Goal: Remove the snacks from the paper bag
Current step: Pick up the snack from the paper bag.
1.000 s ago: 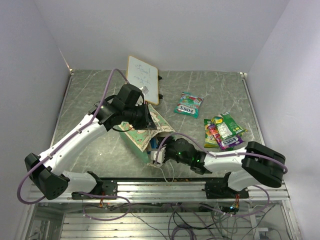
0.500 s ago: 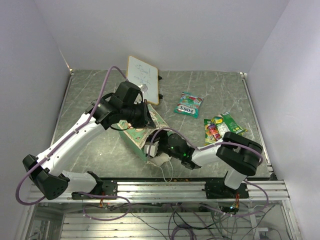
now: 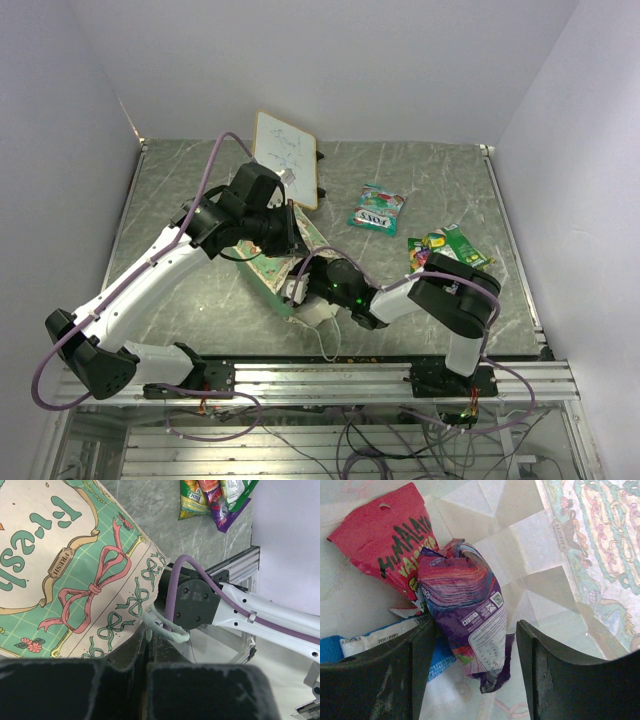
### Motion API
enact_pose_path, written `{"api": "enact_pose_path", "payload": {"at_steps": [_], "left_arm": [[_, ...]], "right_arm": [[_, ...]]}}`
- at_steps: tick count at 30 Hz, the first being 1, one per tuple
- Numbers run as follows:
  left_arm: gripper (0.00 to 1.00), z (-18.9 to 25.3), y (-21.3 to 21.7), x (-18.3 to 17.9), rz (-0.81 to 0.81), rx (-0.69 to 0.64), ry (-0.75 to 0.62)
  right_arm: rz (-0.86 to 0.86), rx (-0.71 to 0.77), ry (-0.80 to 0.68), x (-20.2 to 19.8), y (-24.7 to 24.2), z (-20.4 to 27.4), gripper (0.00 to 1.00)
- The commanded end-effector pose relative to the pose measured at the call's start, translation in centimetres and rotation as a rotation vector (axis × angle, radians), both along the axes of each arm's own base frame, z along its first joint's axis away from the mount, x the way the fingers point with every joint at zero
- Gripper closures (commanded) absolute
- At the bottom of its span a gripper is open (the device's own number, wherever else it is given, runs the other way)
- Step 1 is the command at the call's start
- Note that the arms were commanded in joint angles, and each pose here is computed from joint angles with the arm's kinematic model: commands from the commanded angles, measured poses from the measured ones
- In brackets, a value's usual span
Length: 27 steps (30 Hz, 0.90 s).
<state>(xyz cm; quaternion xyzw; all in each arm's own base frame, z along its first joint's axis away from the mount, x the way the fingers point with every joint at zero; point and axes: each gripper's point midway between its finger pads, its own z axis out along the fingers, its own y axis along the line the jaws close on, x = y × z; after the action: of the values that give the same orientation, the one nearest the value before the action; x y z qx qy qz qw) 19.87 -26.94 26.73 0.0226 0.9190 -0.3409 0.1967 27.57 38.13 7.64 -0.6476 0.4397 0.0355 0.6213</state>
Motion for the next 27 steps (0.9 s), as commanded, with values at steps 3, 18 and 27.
{"api": "enact_pose_path", "payload": {"at_steps": [3, 18, 27], "left_arm": [[0.93, 1.3, -0.4, 0.0, -0.016, -0.038, -0.028], [0.93, 0.0, 0.6, 0.3, 0.046, 0.014, -0.004], [0.93, 0.1, 1.0, 0.7, 0.075, 0.031, -0.016]], "right_arm": [[-0.033, 0.042, 0.017, 1.8, 1.0, -0.1, 0.4], [0.029, 0.007, 0.093, 3.2, 1.3, -0.8, 0.78], [0.074, 0.006, 0.113, 2.4, 1.7, 0.7, 1.0]]}}
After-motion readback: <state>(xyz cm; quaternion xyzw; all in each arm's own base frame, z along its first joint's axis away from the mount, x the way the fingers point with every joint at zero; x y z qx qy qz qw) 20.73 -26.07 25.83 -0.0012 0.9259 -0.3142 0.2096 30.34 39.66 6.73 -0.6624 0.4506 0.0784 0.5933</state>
